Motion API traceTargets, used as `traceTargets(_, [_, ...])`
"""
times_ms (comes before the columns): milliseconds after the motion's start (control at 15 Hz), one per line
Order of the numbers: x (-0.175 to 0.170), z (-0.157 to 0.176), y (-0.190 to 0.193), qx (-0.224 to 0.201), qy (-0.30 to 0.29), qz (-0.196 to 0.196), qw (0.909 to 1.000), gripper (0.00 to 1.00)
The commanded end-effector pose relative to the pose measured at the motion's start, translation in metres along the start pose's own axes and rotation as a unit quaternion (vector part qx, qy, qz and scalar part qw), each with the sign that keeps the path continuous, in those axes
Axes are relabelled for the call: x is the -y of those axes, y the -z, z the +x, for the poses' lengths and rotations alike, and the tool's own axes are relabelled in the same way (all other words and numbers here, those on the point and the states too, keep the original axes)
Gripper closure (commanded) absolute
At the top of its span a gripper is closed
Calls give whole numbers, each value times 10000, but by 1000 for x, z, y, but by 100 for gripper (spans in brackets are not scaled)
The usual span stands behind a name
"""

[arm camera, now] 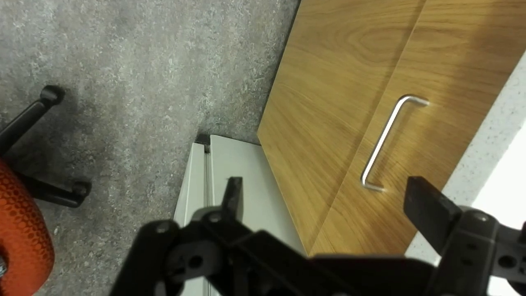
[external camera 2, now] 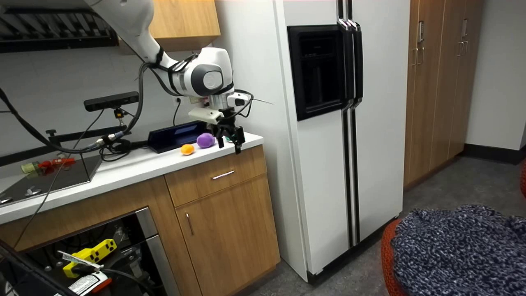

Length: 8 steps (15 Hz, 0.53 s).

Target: Open the drawer on the right

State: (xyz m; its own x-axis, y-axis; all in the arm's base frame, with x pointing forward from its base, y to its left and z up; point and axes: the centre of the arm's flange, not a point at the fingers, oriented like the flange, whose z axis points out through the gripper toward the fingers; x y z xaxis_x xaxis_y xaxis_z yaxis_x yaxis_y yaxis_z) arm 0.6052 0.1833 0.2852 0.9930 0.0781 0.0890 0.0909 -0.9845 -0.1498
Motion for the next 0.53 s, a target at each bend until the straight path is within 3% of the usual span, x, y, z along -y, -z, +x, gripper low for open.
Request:
traceTargets(0, [-1, -1, -4, 45, 12, 36, 10000, 0])
traceTargets(467, [-3, -4, -52, 349, -156, 904, 9952, 0])
